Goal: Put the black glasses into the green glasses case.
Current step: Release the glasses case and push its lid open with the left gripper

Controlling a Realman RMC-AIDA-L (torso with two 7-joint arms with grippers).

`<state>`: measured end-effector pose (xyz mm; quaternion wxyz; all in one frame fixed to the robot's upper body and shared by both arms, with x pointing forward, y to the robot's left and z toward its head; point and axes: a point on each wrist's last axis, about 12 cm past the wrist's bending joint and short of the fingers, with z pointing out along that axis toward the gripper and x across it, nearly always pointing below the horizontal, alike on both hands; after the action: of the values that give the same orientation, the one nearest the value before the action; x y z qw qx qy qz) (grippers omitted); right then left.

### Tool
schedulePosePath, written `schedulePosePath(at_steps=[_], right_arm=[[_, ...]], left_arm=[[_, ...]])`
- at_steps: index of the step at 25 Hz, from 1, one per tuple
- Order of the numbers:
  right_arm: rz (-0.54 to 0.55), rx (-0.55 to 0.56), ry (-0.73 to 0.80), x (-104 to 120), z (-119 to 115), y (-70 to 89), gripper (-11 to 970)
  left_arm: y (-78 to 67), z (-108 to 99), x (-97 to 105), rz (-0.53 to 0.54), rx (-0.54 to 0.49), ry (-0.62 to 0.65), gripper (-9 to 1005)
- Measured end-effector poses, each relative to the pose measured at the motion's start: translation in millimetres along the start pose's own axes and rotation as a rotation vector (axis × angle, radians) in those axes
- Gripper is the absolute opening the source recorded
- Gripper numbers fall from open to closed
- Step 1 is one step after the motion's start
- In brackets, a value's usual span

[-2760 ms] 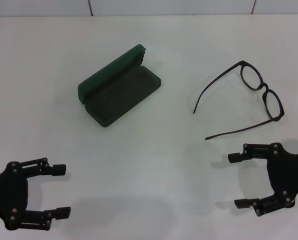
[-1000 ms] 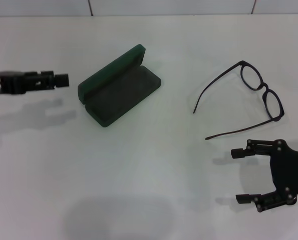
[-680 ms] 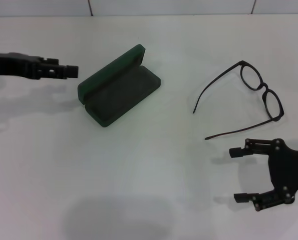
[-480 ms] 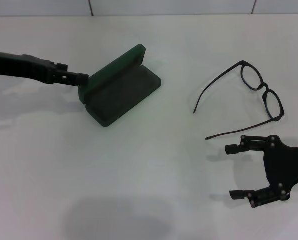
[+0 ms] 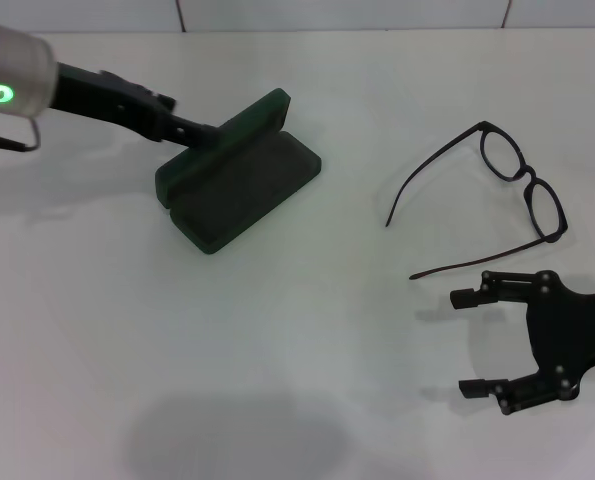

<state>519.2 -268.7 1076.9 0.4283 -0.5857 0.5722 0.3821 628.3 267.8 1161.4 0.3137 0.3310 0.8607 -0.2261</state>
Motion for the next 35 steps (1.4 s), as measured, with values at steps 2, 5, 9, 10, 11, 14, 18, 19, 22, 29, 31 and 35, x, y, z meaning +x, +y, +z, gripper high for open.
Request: schedulePosePath(at_steps=[2, 5, 9, 10, 11, 14, 18, 19, 22, 29, 31, 35], right_arm=[[0.000, -0.002, 0.005, 0, 0, 0.1, 882], [0.001, 0.000, 0.006, 1, 0, 0.2, 882], [0.003, 0.002, 0.006, 1, 1, 0.8, 882], [0.003, 0.002, 0.006, 2, 1, 0.9, 882], [0.004, 0.002, 0.007, 2, 1, 1.0, 881], [0.007, 0.002, 0.007, 2, 1, 1.5, 881], [0.009, 0.005, 0.010, 3, 0, 1.8, 881], [0.010, 0.005, 0.010, 3, 0, 1.8, 881], [0.012, 0.006, 0.012, 4, 0, 2.0, 881], [0.013, 0.006, 0.013, 4, 0, 2.2, 881], [0.013, 0.006, 0.013, 4, 0, 2.2, 881], [0.013, 0.005, 0.014, 4, 1, 2.3, 880]], left_arm=[[-4.3, 11, -4, 0.022, 0.001, 0.022, 861], [-5.6, 22, -4, 0.041, -0.028, 0.052, 860], [-7.4, 36, 1, 0.065, -0.066, 0.103, 858], [-8.0, 38, 2, 0.067, -0.068, 0.107, 858], [-8.6, 39, 2, 0.068, -0.068, 0.108, 853], [-8.6, 40, 2, 0.070, -0.071, 0.104, 840], [-8.2, 40, 3, 0.070, -0.073, 0.104, 677], [-8.3, 40, 3, 0.070, -0.074, 0.102, 674], [-9.4, 39, 2, 0.070, -0.069, 0.095, 667], [-13.3, 41, -5, 0.085, -0.053, 0.096, 572], [-16.2, 41, -12, 0.105, -0.045, 0.102, 570], [-22.0, 41, -29, 0.158, -0.067, 0.153, 566]])
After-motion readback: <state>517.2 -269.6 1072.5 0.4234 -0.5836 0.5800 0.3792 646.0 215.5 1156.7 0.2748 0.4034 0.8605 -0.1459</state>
